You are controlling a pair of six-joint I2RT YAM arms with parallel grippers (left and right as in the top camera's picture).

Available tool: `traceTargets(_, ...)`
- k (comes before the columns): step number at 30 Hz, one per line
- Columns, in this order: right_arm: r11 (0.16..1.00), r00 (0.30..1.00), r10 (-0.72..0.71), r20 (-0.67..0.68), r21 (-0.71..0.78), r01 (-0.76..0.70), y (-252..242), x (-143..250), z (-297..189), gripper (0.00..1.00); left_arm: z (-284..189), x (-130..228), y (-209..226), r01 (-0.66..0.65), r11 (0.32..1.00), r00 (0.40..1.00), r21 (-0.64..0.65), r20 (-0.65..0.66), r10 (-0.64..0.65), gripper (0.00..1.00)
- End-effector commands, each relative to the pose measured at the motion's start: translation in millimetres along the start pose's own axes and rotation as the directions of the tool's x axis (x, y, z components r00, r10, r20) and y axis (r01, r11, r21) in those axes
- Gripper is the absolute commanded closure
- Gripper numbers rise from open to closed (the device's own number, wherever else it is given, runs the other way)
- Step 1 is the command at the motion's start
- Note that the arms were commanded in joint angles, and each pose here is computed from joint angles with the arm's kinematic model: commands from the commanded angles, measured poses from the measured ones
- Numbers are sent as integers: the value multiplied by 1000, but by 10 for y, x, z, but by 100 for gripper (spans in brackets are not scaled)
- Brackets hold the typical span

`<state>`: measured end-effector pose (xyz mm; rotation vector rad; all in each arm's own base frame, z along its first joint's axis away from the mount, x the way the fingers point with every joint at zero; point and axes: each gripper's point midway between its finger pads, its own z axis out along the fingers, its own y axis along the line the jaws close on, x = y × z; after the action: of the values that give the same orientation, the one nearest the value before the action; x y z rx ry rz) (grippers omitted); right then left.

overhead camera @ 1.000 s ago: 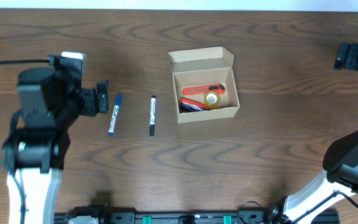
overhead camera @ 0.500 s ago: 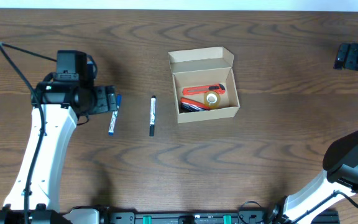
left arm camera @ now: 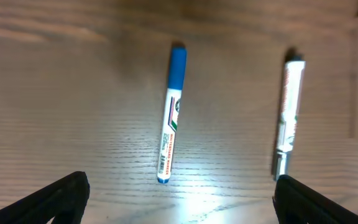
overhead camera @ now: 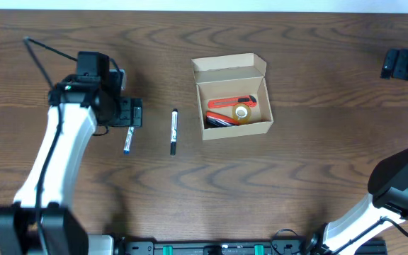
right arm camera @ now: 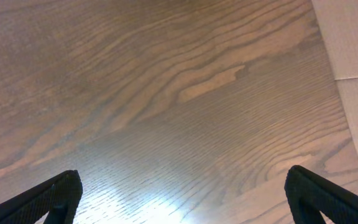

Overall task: Pack container
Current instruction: 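Move the left gripper forward over the blue-capped marker, then lower the left gripper and close it around the blue-capped marker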

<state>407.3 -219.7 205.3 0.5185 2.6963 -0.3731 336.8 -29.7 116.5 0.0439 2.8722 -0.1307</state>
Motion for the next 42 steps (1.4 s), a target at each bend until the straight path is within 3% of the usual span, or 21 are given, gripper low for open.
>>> traceTargets(1, 1000, 1000, 16, -14, 1, -16, -9, 21, 54, 1, 160, -16, -6, -21, 1000, 999, 10, -41, 21, 5)
traceTargets(12, 1000, 1000, 16, -14, 1, -16, -9, 21, 54, 1, 404, -80, -5, -48, 999, 997, 21, -56, 49, 5)
traceTargets(18, 1000, 1000, 16, -14, 1, -16, -9, 21, 54, 1, 476, -35, -218, -144, 977, 986, 160, -66, 156, 5)
traceTargets(32, 1000, 1000, 16, -14, 1, -16, -9, 21, 54, 1, 767, 97, 26, -118, 990, 977, 75, -172, 129, 5)
traceTargets(42, 1000, 1000, 16, -14, 1, -16, -9, 21, 54, 1, 772, 87, 217, -79, 996, 981, 38, -172, 84, 5)
